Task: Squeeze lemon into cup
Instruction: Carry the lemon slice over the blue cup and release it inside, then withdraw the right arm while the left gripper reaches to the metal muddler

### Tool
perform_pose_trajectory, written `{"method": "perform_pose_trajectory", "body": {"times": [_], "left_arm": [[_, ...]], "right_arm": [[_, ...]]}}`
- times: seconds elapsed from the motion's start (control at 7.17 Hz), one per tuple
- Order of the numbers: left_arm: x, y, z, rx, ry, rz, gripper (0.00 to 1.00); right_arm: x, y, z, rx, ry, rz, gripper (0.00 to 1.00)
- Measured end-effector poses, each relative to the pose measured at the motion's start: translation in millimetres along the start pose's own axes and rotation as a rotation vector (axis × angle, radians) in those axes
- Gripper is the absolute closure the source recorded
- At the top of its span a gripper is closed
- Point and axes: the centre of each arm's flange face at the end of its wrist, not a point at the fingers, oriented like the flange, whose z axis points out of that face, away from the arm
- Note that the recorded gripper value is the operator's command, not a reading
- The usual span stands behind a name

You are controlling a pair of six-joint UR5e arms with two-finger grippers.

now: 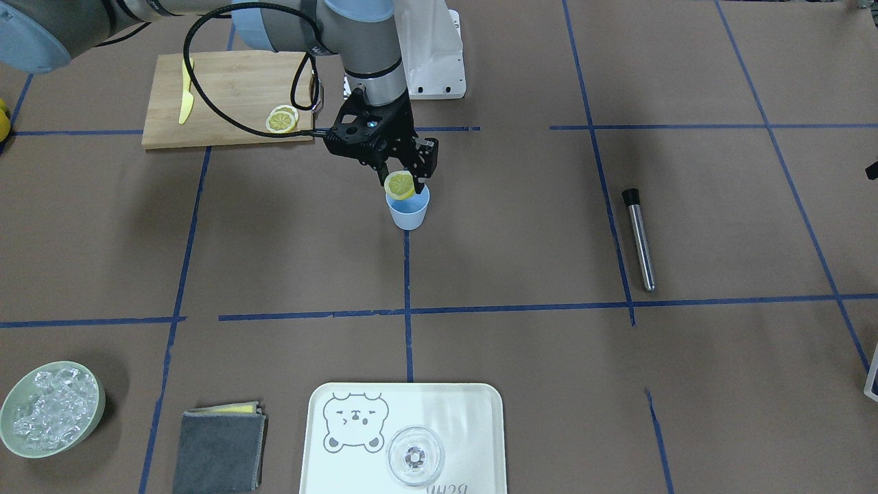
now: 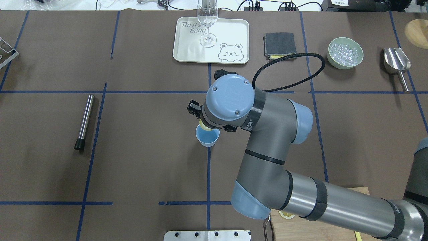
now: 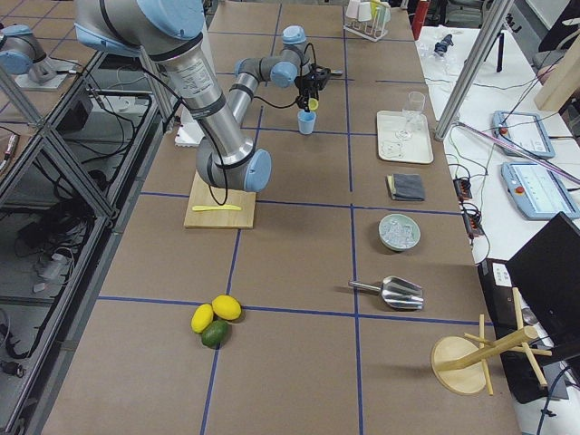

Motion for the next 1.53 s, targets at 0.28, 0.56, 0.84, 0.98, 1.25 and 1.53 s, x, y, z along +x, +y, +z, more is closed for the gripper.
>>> {"method": "perform_pose_trajectory", "body": {"times": [0.28, 0.56, 0.84, 0.98, 1.25, 1.53], "left_arm": [[3, -1, -3, 0.006, 0.000, 0.005, 0.00], [5, -2, -4, 0.009, 0.000, 0.008, 0.00], [5, -2, -5, 0.010, 0.001, 0.009, 0.00], [5, -2, -5, 0.010, 0.000, 0.009, 0.00], [7, -2, -6, 0.012, 0.000, 0.006, 0.00], [18, -11, -7, 0.027, -0.003, -0.081, 0.00]], "right_arm": [[-8, 1, 11, 0.000, 0.019, 0.000, 0.30], [-4, 11, 21, -0.010, 0.037, -0.006, 0.25], [0, 17, 26, -0.016, 0.046, -0.010, 0.13], [1, 19, 26, -0.019, 0.048, -0.012, 0.10], [2, 22, 26, -0.022, 0.046, -0.015, 0.00], [27, 6, 7, -0.021, 0.025, -0.024, 0.00]]}}
